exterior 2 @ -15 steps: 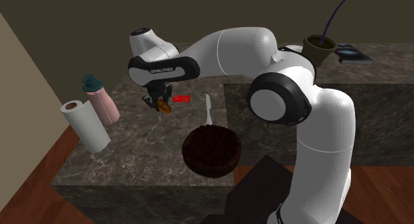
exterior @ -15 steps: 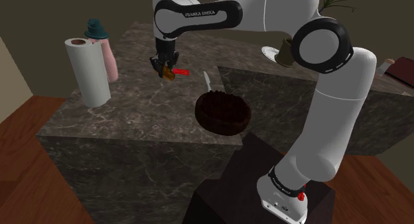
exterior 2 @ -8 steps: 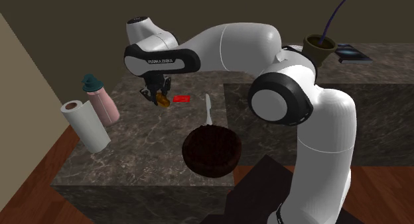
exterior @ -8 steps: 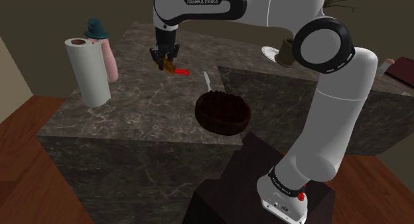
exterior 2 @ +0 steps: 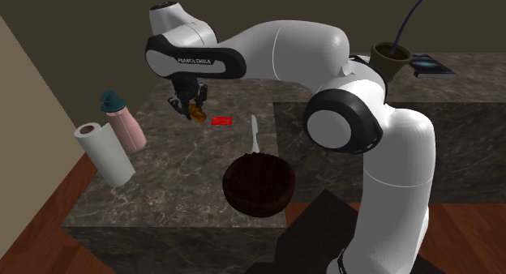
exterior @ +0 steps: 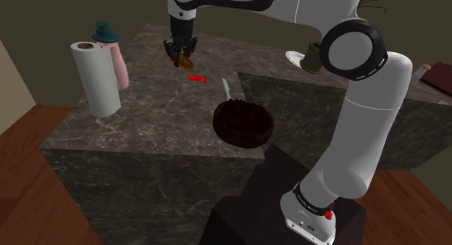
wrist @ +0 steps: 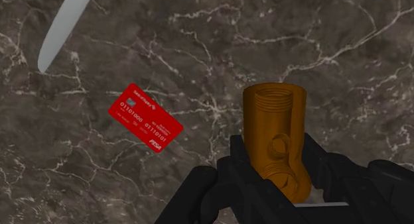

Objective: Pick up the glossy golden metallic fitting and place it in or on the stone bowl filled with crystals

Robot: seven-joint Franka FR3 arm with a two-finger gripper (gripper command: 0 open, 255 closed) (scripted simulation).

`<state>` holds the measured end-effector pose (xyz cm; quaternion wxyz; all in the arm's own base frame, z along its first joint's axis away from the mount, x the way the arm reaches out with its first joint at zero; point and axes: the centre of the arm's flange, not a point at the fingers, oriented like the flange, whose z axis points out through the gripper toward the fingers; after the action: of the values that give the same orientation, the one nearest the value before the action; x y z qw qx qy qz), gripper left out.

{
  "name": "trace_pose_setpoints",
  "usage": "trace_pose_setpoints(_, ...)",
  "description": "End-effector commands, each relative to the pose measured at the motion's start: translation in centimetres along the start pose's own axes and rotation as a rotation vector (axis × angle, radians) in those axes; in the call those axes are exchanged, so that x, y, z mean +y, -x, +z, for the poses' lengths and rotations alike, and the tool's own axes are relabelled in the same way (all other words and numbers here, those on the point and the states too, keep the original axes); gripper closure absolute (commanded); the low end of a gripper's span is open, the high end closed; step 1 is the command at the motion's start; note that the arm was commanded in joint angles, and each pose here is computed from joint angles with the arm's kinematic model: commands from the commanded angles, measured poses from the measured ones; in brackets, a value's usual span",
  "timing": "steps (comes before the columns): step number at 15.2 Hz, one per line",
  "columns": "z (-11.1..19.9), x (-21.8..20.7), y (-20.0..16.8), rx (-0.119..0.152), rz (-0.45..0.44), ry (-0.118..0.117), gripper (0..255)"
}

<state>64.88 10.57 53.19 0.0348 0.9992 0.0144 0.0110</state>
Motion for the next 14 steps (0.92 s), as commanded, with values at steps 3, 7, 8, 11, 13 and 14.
trace_pose_setpoints(3,-2.1,0.2,-0.1,0.0,0.0,0.0,255)
trace_pose_setpoints(7,-4.2,0.3,-0.1,0.0,0.0,0.0,255)
trace_pose_setpoints(8,-4.7,0.4,-0.1,0.0,0.0,0.0,255)
trace_pose_setpoints(11,-6.3,0.5,-0.2,0.0,0.0,0.0,255)
trace_pose_setpoints(13,-6.9,0.5,-0.2,0.0,0.0,0.0,255)
trace_pose_setpoints(14,-7.0,0.5,1.1,0.0,0.0,0.0,255)
